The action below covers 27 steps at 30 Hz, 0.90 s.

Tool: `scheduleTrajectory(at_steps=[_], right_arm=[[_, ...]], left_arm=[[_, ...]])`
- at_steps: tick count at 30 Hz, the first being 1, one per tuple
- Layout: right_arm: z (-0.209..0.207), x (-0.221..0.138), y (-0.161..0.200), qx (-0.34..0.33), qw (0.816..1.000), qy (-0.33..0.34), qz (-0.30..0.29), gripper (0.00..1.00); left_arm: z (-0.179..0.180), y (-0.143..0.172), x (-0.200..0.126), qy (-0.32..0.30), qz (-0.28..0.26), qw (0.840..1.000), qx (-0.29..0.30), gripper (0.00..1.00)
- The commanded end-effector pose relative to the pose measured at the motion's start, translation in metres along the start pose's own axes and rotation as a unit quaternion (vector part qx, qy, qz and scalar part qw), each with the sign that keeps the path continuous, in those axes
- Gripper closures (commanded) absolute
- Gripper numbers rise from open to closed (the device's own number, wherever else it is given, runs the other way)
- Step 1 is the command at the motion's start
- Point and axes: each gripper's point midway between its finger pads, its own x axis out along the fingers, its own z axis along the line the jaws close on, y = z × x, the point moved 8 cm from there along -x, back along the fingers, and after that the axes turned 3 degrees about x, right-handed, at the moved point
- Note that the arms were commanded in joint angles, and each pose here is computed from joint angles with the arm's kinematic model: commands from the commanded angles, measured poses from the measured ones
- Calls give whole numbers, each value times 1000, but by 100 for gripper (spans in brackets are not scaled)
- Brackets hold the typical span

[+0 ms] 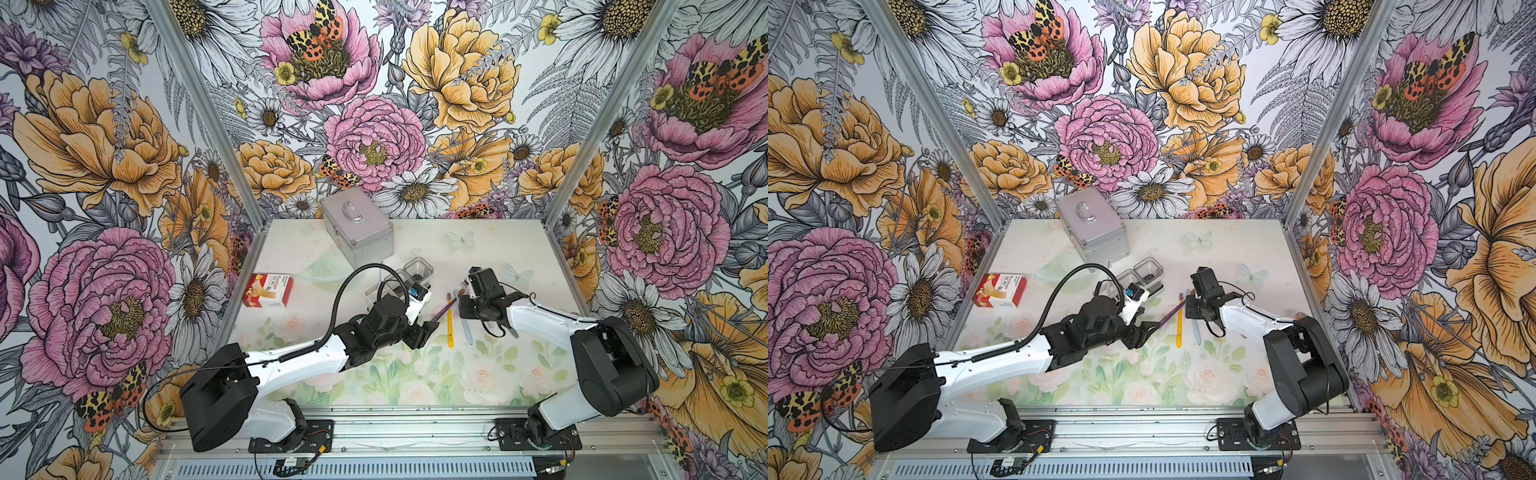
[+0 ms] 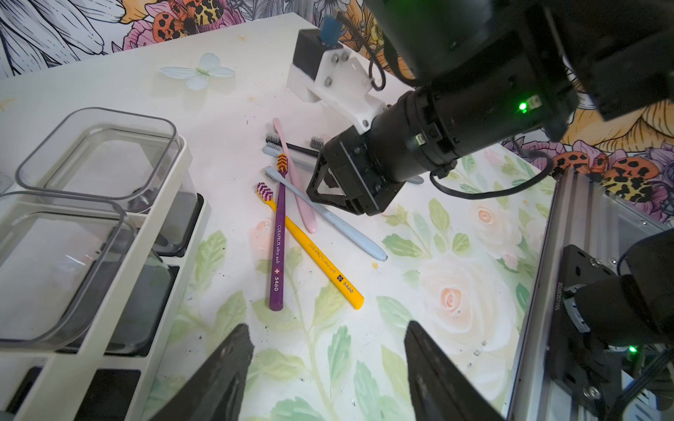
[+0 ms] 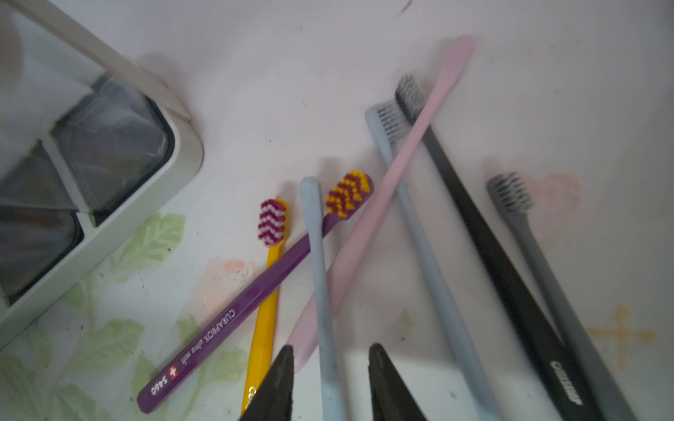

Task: Place the toothbrush into the toothbrush holder
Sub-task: Pick up the toothbrush from the center of the board.

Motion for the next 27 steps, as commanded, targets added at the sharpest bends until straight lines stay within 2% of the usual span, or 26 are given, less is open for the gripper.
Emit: scheduleTrajectory(at_steps=[1,6,10,15,22,27], right_arm=[[2,8,11,-5,1000,-6,17,64],[6,15,13,-3,999,-10,31,64],[3,22,15,-2,999,11,42,66],[3,27,17,2,998,14,55,100],[12,5,9,-6,1000,-10,21,100],[25,-26,2,-14,997,-73,-10,100]], left_arm=[[3,-3,-5,7,-17,1000,-11,32],[8,-5,-9,6,-25,999,-20,32],[10,-4,-8,17,-25,999,-31,31],[12,-5,-9,15,-27,999,-34,32],[15,-4,-8,3,-24,999,-45,31],[35,-12,-2,-7,-4,992,-125,31]])
